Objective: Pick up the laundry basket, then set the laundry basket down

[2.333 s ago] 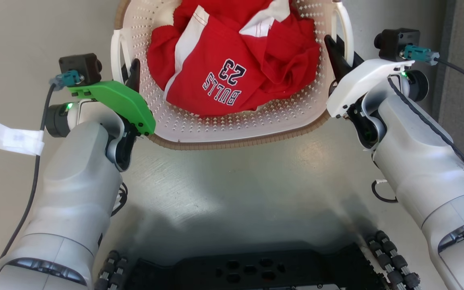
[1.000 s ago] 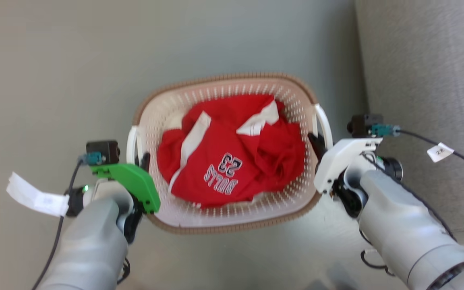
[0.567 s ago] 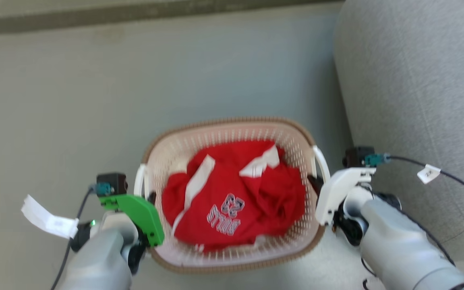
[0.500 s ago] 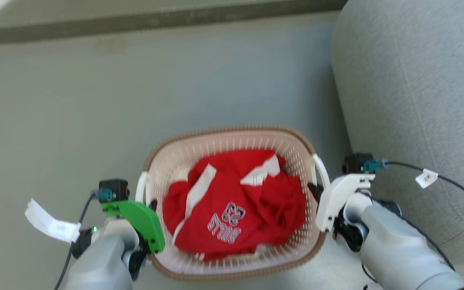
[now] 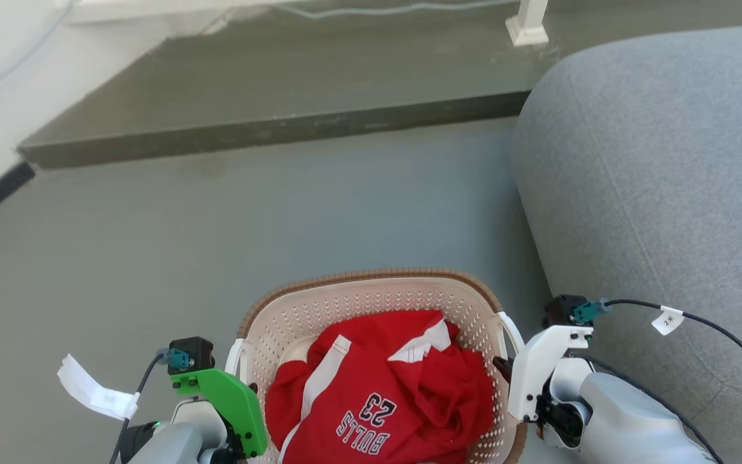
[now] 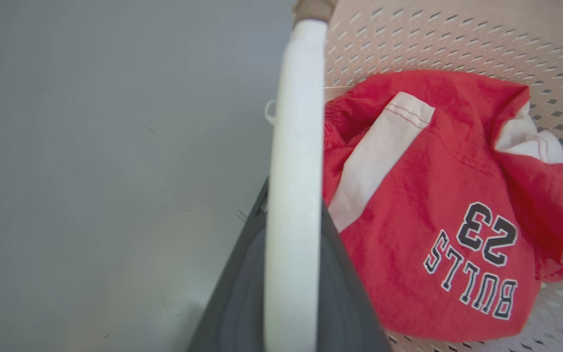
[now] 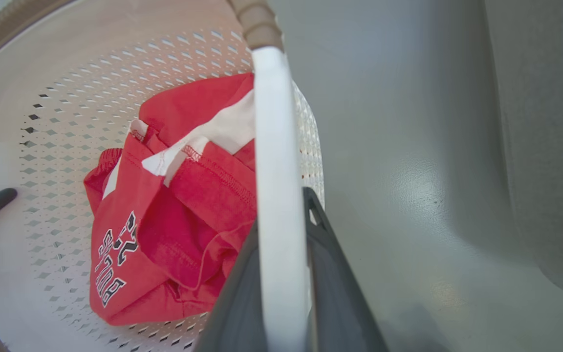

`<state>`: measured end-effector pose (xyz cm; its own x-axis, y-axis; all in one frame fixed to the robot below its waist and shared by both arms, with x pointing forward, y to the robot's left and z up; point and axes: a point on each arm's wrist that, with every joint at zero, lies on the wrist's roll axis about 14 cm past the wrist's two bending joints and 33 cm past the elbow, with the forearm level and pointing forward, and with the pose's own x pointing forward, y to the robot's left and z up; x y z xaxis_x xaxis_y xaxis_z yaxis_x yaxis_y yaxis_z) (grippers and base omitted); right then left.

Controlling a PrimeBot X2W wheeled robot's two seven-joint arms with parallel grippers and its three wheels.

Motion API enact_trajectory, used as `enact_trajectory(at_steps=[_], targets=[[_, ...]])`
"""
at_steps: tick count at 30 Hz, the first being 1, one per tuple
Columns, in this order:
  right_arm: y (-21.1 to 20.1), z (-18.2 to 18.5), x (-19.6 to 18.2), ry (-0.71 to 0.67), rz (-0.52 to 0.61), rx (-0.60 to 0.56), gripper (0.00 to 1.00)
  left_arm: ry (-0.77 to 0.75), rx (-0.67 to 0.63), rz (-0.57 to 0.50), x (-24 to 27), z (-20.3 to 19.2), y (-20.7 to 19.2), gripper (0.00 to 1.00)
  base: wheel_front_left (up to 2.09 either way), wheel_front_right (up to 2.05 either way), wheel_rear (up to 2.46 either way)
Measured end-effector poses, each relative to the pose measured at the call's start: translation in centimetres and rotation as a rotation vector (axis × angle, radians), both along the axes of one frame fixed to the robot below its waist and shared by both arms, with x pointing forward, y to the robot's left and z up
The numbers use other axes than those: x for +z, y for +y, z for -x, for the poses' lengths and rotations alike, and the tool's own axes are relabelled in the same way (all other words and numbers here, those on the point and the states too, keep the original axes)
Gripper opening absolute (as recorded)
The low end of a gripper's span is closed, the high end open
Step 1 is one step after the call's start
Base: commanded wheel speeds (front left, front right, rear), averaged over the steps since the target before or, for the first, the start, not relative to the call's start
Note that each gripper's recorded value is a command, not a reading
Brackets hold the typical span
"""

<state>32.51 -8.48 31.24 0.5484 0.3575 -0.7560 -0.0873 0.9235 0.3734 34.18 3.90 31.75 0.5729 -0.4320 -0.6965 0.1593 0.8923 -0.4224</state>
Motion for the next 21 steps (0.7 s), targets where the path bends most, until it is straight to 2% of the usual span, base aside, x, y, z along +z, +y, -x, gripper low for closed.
enact_trajectory(at_steps=[21], targets=[[-0.04,0.52,0.55,0.040,0.002,0.021,0.00,0.042,-0.036,-0.009,0.34,0.67,-0.19,0.00,0.00,0.00,0.00]])
